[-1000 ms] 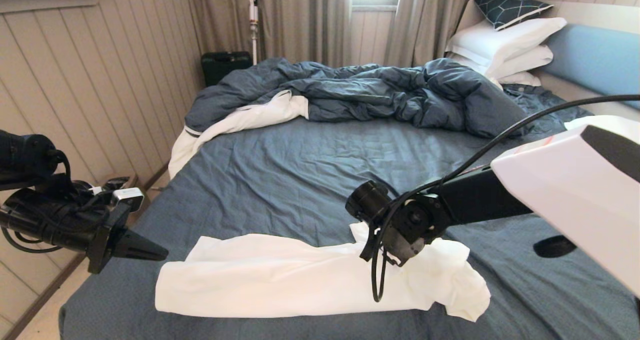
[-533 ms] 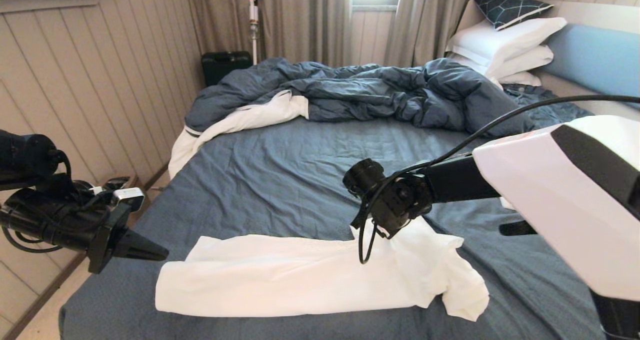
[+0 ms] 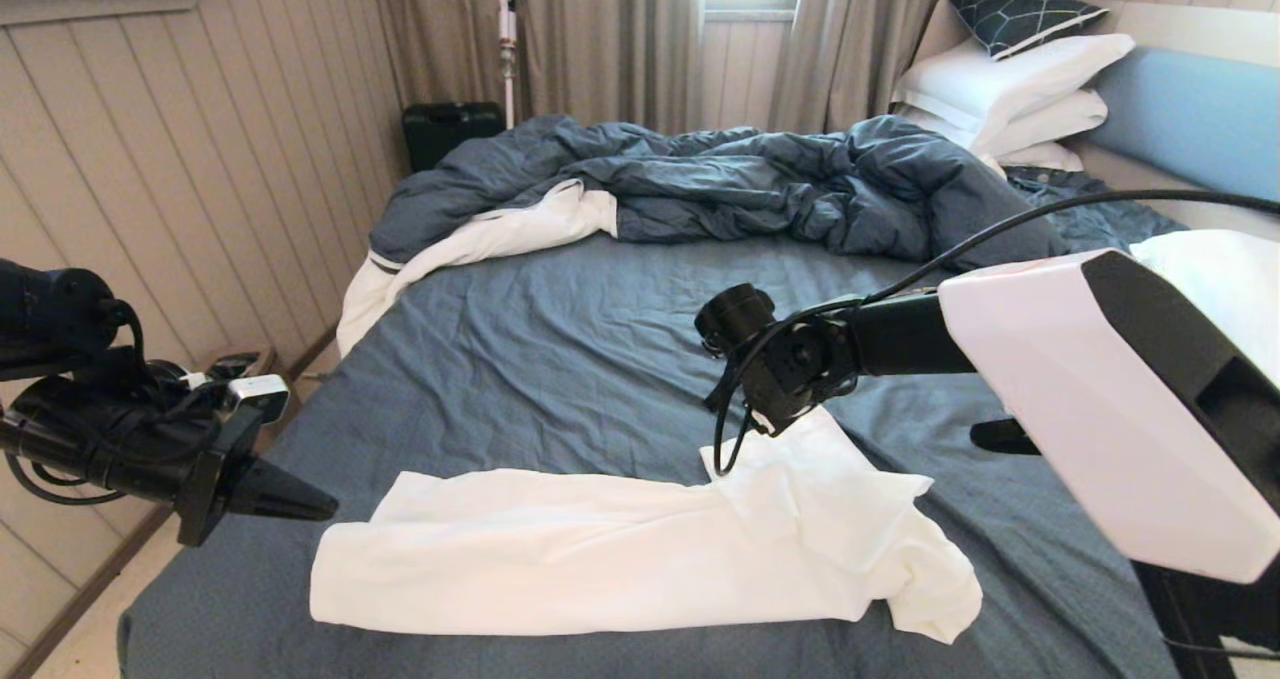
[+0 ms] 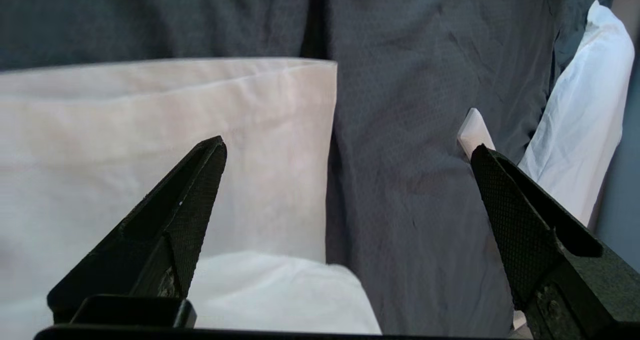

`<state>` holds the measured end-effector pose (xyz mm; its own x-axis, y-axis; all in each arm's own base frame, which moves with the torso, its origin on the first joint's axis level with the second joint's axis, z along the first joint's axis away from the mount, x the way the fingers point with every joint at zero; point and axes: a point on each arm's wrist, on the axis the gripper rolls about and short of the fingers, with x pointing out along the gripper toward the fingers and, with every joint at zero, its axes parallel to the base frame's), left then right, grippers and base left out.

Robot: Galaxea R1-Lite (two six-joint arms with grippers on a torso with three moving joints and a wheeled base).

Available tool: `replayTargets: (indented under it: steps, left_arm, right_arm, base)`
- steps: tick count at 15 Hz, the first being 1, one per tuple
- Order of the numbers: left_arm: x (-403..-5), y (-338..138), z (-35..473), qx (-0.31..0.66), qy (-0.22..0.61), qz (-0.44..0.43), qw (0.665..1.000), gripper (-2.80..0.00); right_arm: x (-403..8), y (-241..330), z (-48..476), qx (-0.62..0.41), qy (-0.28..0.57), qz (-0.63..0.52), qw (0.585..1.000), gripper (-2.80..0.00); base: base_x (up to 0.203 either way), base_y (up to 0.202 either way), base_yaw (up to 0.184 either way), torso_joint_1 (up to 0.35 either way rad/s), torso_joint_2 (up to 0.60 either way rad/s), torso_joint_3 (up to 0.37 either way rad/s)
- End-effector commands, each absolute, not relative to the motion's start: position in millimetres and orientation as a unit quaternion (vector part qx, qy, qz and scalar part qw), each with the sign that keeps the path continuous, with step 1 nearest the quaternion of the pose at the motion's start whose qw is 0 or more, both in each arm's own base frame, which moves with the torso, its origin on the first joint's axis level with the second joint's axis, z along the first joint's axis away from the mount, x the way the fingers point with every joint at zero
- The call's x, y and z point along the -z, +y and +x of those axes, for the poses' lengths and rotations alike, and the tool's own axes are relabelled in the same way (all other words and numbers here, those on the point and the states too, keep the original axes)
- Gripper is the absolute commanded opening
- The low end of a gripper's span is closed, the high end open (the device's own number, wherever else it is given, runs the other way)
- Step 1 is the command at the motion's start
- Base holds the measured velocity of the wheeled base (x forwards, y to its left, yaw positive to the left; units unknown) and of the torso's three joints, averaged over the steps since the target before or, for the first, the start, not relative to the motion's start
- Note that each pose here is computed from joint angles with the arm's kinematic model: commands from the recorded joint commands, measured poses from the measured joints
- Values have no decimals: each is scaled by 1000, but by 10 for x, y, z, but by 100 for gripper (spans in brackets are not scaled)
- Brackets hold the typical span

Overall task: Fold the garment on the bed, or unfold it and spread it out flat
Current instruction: Fold the white T-shirt

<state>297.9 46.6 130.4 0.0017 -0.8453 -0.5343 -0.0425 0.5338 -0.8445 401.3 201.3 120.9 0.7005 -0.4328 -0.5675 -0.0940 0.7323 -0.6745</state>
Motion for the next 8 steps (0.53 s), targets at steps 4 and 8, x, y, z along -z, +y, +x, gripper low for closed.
replayTargets:
  steps: [4,8]
  left_arm:
    - [-1301,467,2974,328,626,-358,610,-280]
    - [-1306,467,2971,328,627,-358,610,-280]
  right_arm:
    - [-1355,2092,3349,54,381,-387,838,0]
    - [-1222,2055,2926,28,389,-413,823,0]
  base:
    - [0,0,0,0,0,0]
    - [0,0,0,0,0,0]
